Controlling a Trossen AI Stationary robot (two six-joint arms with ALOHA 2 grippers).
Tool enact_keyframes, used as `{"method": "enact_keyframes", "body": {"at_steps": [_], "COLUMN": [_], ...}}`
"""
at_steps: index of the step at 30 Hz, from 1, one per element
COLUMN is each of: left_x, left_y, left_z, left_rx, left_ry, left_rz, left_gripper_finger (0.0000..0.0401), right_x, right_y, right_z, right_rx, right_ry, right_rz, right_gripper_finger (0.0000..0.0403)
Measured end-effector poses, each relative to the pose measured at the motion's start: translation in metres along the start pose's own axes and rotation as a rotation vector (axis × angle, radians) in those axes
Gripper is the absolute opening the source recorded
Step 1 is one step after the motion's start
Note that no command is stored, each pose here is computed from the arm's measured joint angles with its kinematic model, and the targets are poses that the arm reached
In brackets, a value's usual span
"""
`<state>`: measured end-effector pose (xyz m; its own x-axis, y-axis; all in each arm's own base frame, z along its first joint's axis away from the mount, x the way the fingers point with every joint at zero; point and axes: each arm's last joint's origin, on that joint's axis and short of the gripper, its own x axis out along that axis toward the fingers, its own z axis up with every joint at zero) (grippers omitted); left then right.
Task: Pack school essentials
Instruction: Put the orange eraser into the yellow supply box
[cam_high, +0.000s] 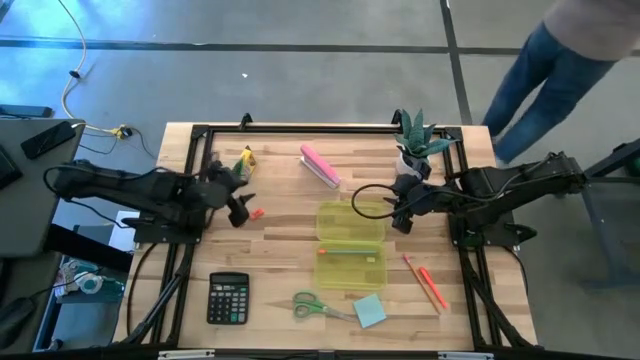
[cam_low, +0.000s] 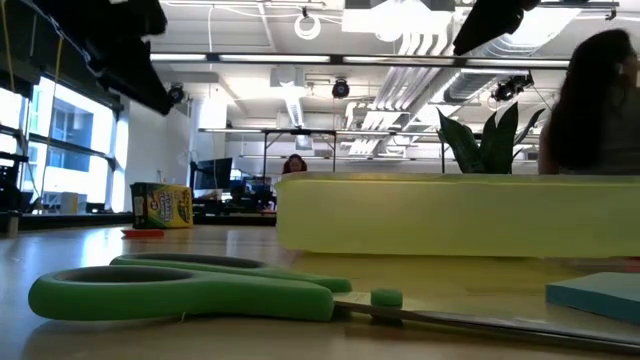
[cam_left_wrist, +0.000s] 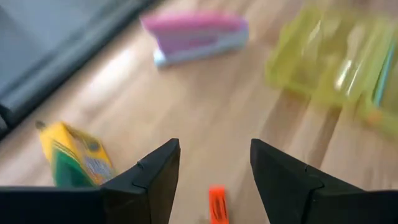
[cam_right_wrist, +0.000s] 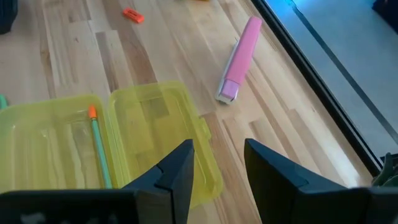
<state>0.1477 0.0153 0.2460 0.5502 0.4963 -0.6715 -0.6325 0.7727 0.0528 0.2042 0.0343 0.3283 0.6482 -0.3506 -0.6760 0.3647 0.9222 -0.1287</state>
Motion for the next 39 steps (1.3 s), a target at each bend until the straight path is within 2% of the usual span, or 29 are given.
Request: {"method": "enact_keyframes", "body": {"at_steps": [7, 14, 19, 39], "left_x": [0.036, 0.063, 0.076, 0.103], "left_y": [0.0, 0.005, 0.004, -0.004], "left_z": [-0.001, -0.004, -0.008, -0.021], "left_rx": [-0.005, -0.058, -0.101, -0.071], "left_ry": [0.202, 0.361, 0.46, 0.614], "left_rz": [0.047, 0.058, 0.027, 0.021], "left_gripper_finger": [0.0184, 0.0186, 0.0193, 0.0193], "right_x": [0.0, 0.0, 0.0, 0.0], "right_y": [0.0, 0.0, 0.0, 0.0], "right_z": [0.0, 0.0, 0.0, -0.001], "right_rx": [0.0, -0.004, -0.005, -0.007], "right_ry": [0.001, 0.002, 0.004, 0.006], "right_rz": [0.0, -0.001, -0.001, -0.002], "right_gripper_finger": [0.0134, 0.0134, 0.0134, 0.0134]}}
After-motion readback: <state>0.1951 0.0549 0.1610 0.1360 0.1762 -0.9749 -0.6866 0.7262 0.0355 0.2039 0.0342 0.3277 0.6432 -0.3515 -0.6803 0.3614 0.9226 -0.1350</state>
